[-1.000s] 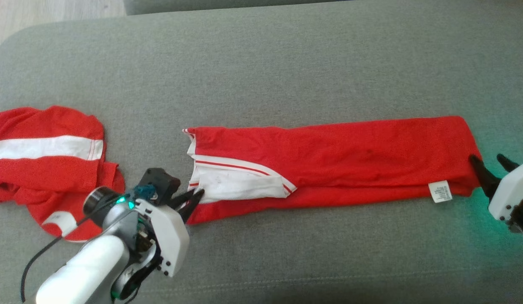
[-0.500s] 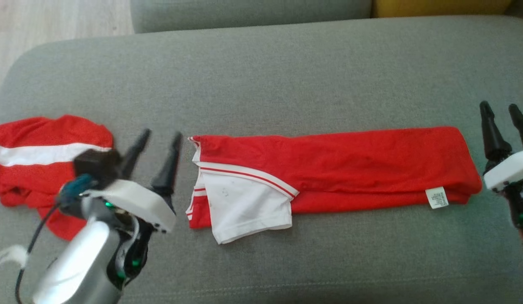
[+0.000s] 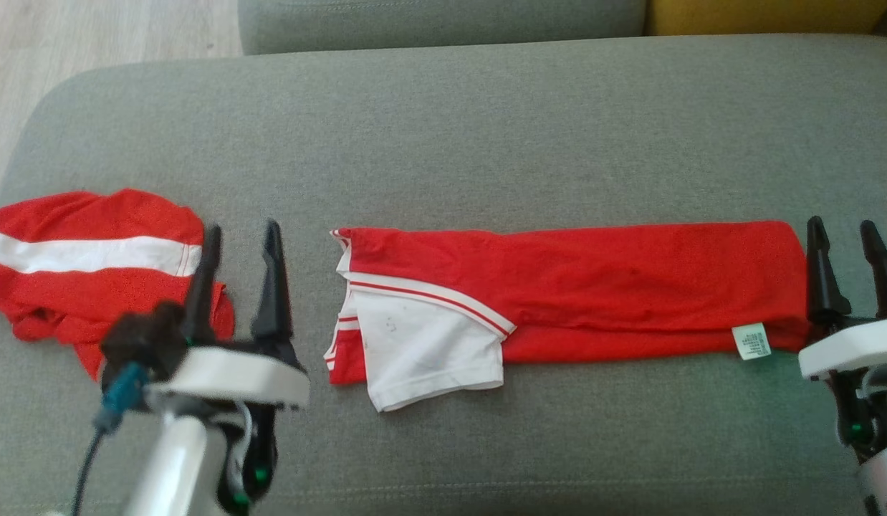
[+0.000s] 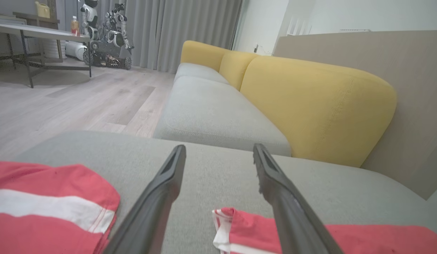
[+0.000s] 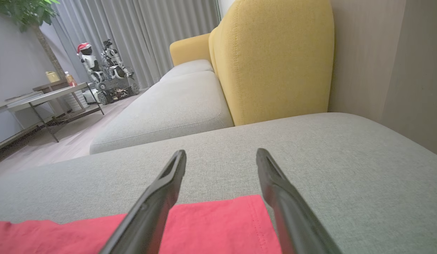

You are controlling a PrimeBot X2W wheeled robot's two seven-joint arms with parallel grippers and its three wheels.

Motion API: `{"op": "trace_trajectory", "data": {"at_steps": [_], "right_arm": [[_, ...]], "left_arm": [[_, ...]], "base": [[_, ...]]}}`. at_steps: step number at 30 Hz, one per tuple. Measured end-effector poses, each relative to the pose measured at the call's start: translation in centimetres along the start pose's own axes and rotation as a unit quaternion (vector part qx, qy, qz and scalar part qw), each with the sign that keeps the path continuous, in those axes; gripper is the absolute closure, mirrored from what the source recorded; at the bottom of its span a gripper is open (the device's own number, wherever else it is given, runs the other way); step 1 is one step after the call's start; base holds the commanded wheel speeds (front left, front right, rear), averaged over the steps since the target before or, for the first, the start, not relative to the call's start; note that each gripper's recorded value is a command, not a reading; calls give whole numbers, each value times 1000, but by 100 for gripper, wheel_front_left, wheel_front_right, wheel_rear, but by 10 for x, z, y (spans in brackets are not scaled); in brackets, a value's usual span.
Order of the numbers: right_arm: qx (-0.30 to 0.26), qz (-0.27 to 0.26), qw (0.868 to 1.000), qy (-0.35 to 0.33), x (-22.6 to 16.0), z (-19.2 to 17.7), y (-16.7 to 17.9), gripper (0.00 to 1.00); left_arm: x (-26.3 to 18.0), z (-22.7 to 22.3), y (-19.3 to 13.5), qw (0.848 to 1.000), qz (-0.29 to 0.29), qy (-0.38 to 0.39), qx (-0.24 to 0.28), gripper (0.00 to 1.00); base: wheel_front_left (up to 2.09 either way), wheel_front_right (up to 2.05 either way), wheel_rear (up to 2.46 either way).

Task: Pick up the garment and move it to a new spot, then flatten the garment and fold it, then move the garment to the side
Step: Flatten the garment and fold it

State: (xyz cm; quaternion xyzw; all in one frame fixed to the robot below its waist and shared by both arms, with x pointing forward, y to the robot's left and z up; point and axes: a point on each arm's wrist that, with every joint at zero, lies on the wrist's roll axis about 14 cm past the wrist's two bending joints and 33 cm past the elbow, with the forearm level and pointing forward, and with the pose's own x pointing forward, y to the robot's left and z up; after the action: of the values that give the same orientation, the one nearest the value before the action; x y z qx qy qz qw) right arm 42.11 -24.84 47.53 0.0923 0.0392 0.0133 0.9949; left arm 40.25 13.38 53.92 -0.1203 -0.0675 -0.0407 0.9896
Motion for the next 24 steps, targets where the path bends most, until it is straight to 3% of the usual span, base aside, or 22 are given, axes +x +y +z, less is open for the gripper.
{"op": "trace_trajectory", "data": {"at_steps": [12, 18, 24], "right_arm": [[-10, -30, 999, 26, 0, -25, -3, 0], [34, -76, 991, 103, -4, -66, -17, 0], [71, -106, 983, 134, 12, -79, -26, 0]], "left_arm": [[-16, -33, 12, 999, -1, 40, -4, 0], [-14, -42, 16, 999, -3, 52, -1, 0], [-7, -49, 14, 998, -6, 60, -2, 0]], "base": [[0, 0, 0], [0, 0, 0], [0, 0, 0]]}}
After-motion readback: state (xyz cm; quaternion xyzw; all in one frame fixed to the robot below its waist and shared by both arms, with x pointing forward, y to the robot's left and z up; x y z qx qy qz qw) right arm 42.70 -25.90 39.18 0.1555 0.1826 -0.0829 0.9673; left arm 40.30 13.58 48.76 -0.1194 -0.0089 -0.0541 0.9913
